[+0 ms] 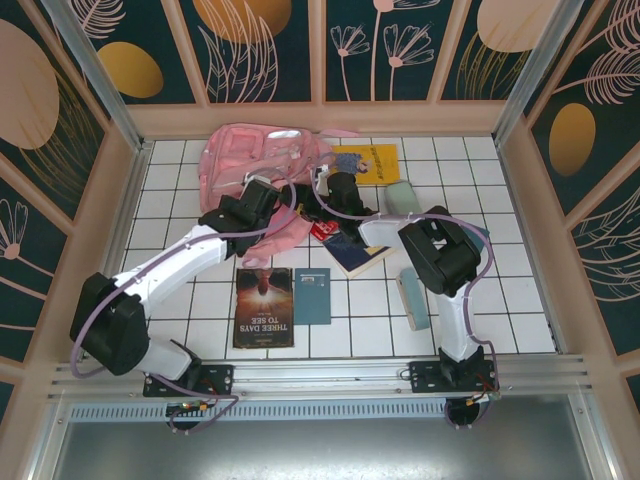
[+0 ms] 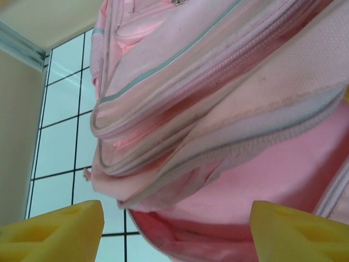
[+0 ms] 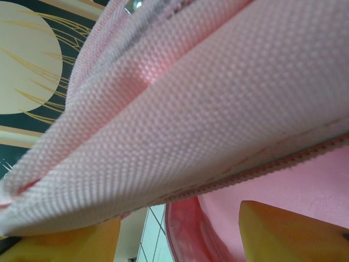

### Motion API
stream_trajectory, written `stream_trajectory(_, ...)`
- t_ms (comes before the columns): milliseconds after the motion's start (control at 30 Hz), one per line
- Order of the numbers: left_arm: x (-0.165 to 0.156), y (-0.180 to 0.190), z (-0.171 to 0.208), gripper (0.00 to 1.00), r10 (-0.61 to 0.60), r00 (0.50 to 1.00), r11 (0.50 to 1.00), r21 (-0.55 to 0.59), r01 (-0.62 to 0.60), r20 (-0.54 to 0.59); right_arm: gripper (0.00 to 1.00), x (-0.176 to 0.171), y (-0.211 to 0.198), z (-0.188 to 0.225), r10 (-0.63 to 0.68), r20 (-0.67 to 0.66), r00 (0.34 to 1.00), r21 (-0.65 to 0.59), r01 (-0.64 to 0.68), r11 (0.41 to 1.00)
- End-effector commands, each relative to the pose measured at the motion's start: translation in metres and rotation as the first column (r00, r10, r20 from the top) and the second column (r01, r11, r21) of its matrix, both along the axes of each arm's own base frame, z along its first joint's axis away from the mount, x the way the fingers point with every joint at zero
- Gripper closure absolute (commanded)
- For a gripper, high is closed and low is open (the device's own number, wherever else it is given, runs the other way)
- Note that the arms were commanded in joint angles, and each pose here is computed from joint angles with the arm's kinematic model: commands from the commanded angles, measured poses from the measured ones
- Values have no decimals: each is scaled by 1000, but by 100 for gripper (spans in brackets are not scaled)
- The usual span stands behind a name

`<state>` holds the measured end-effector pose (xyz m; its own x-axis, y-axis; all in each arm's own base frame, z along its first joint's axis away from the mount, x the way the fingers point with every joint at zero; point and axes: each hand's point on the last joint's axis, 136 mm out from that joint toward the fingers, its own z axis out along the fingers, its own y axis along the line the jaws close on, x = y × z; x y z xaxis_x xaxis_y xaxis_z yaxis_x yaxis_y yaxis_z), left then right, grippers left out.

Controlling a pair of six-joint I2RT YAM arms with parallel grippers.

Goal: Pack the student bag
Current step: Open the student bag at the top-left of the table.

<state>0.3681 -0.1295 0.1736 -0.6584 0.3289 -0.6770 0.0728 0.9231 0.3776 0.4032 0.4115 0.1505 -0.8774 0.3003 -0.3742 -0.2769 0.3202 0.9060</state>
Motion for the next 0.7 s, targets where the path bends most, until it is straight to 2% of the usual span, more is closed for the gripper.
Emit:
stream_trajectory(0, 26, -2, 4, 28, 14, 997, 998, 55, -19, 78, 40, 13, -2, 25, -22, 70, 997, 39, 19, 999)
stream_trajectory(67, 37, 0, 1, 29, 32, 995, 995, 93, -40, 92, 40, 12, -4, 25, -22, 73, 997, 35, 19, 999)
stream_trajectory(100, 43, 0, -2, 33, 37, 995, 993, 105, -47, 92, 40, 12, -4, 27, -22, 77, 997, 34, 19, 999)
stream_trajectory(133, 48, -1, -3, 43, 34, 995, 993, 109, -45, 97, 40, 11, -5, 27, -20, 77, 997, 31, 18, 999)
stream_trajectory(233, 57, 0, 4, 88, 55, 991, 990, 119, -70, 126, 40, 12, -10, 26, -29, 81, 996, 5, 29, 1000)
stream_trajectory(267, 59, 2, 9, 100, 74, 988, 988, 122, -91, 137, 40, 12, -12, 23, -35, 77, 996, -17, 36, 999)
stream_trajectory(467, 54, 13, 50, 100, 153, 971, 981, 89, -171, 182, 40, 40, -27, -18, -74, 34, 997, -215, 80, 973)
stream_trajectory(667, 35, 16, 63, 100, 166, 975, 984, 34, -173, 148, 41, 69, -37, -34, -82, 30, 996, -272, 88, 958)
